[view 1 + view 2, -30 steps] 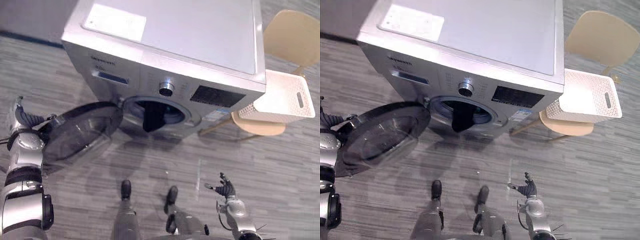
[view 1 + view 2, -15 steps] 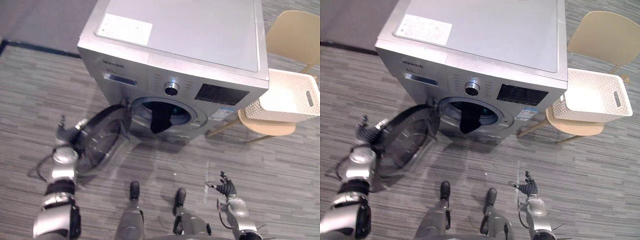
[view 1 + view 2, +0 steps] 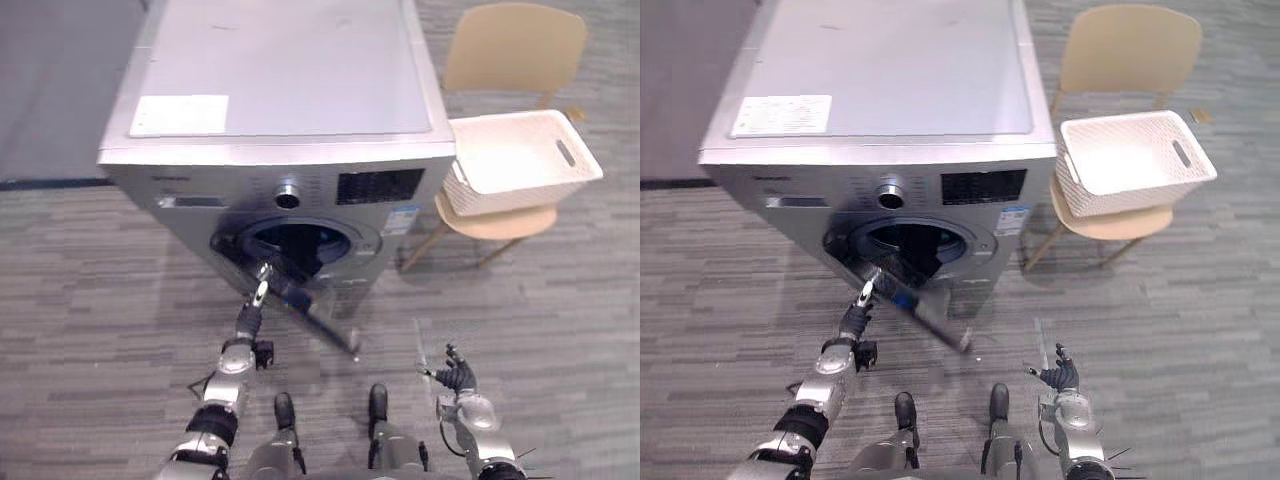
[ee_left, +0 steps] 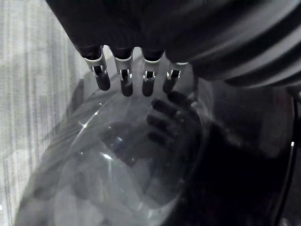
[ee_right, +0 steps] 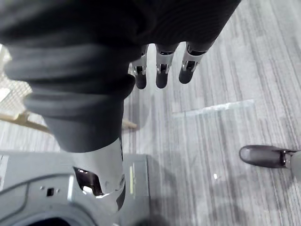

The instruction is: Pick up the laundry basket with both hands and put the clothes into the washing machine.

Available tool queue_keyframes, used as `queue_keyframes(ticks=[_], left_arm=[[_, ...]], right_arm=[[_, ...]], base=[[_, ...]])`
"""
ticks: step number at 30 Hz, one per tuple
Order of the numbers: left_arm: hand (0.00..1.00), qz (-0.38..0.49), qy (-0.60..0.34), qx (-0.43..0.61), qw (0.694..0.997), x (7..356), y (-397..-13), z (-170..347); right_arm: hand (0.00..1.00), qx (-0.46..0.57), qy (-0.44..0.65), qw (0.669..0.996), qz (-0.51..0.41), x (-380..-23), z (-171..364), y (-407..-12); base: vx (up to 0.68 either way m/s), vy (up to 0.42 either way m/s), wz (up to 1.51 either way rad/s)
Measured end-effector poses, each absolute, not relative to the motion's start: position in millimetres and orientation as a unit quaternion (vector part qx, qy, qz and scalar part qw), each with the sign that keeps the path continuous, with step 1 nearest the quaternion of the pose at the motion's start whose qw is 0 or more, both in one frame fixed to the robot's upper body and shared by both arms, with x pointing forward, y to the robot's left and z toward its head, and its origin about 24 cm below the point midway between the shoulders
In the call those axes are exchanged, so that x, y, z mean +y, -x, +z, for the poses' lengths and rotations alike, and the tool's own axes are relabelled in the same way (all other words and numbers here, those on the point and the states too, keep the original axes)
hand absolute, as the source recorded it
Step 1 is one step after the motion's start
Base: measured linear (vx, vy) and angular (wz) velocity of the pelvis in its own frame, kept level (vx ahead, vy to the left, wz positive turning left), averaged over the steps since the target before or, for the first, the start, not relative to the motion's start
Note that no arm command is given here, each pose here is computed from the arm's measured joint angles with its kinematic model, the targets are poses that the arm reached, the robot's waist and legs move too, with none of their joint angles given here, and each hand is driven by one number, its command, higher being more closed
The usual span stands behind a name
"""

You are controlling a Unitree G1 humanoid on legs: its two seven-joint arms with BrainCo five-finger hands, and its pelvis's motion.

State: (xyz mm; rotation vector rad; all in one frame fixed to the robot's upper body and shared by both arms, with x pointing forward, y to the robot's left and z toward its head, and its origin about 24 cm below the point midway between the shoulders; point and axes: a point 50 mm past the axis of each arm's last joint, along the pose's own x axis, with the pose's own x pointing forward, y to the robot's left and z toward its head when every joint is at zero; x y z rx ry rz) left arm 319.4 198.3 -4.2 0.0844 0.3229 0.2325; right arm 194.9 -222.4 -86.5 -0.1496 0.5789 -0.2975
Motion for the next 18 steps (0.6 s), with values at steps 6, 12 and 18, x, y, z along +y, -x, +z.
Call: queue_keyframes(ticks=[6, 12, 18], left_arm=[[0.0, 0.19, -0.091, 0.083, 0.974, 247.9, -362.2, 69.3], [0.0, 0.18, -0.09, 0.052, 0.978, 240.4, -361.7, 78.5], [0.0, 0.072, -0.049, 0.037, 0.996, 164.0, -307.0, 25.5]], right_arm=[[0.0, 0.213, 0.087, 0.957, -0.179, -233.7, -58.6, -191.6], [0.0, 0.184, 0.071, 0.964, -0.178, -223.9, -51.4, -190.9], [0.0, 0.228, 0.057, 0.953, -0.191, -215.8, -69.2, -164.4]], base=[[-0.03, -0.05, -0.26], [-0.03, -0.067, 0.05], [0.08, 0.016, 0.67]])
